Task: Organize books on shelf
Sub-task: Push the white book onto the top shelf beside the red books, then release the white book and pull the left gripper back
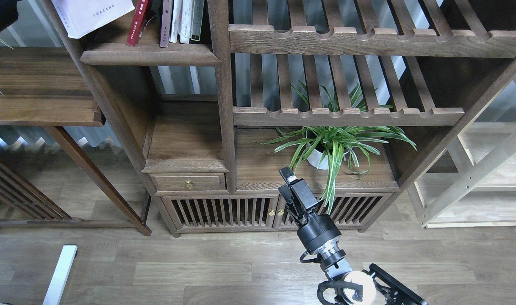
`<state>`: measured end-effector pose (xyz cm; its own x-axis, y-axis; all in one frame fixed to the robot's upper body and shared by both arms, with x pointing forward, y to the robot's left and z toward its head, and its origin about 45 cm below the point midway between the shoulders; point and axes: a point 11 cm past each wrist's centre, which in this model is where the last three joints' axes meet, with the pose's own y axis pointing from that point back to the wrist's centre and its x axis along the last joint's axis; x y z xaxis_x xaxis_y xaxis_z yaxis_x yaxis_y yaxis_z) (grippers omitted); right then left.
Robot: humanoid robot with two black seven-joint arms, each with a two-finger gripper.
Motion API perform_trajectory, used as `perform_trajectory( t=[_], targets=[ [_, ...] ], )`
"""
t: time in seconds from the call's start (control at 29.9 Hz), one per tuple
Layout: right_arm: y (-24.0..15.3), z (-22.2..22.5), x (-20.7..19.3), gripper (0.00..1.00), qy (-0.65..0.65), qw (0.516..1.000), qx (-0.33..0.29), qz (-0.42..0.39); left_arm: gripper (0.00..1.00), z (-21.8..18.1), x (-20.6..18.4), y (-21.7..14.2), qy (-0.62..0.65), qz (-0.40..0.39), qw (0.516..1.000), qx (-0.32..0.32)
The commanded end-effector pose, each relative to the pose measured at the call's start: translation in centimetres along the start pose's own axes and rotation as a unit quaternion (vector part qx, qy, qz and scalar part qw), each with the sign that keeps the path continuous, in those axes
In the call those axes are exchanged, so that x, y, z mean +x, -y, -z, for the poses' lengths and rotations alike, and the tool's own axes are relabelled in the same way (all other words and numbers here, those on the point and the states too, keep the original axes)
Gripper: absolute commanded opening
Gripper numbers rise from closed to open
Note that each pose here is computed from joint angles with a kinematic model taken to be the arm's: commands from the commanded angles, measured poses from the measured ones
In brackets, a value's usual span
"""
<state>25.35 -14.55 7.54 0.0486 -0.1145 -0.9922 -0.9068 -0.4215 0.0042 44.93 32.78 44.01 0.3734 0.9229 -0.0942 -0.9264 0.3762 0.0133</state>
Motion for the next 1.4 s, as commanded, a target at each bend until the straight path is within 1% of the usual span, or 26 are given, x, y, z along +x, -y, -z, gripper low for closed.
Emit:
perform_trajectory(
  t=[0.0,0.2,0.4,0.53,0.74,1.0,1.37],
  targets=[
    [0.0,0.0,0.0,0.99,0.000,1.000,0.000,0.002,0.04,-0.7,-0.6,0.6,0.008,0.006,1.000,-0.001],
    [0.0,0.0,-0.1,0.99,0.001,1.000,0.000,0.003,0.04,-1.6,-0.7,1.7,0.013,0.004,1.000,0.003],
    [0.0,0.1,-0.1,0.99,0.002,1.000,0.001,0.006,0.04,-2.2,-1.0,3.7,0.015,0.002,1.000,0.018],
    [0.0,0.3,-0.1,0.99,0.003,1.000,0.006,0.006,0.04,-2.8,-2.1,5.3,0.011,0.009,1.000,0.020],
    [0.0,0.6,-0.1,0.99,0.004,1.000,0.011,0.005,0.04,-2.1,-2.8,6.5,-0.003,0.014,1.000,0.028],
    [0.0,0.6,-0.1,0.99,0.006,1.000,0.012,0.005,0.04,-1.2,-2.0,7.1,-0.008,-0.001,0.999,0.045],
    [-0.1,1.0,-0.1,0.99,0.006,1.000,0.020,0.004,0.05,1.0,-4.2,9.4,-0.016,0.014,0.997,0.078]
  ],
)
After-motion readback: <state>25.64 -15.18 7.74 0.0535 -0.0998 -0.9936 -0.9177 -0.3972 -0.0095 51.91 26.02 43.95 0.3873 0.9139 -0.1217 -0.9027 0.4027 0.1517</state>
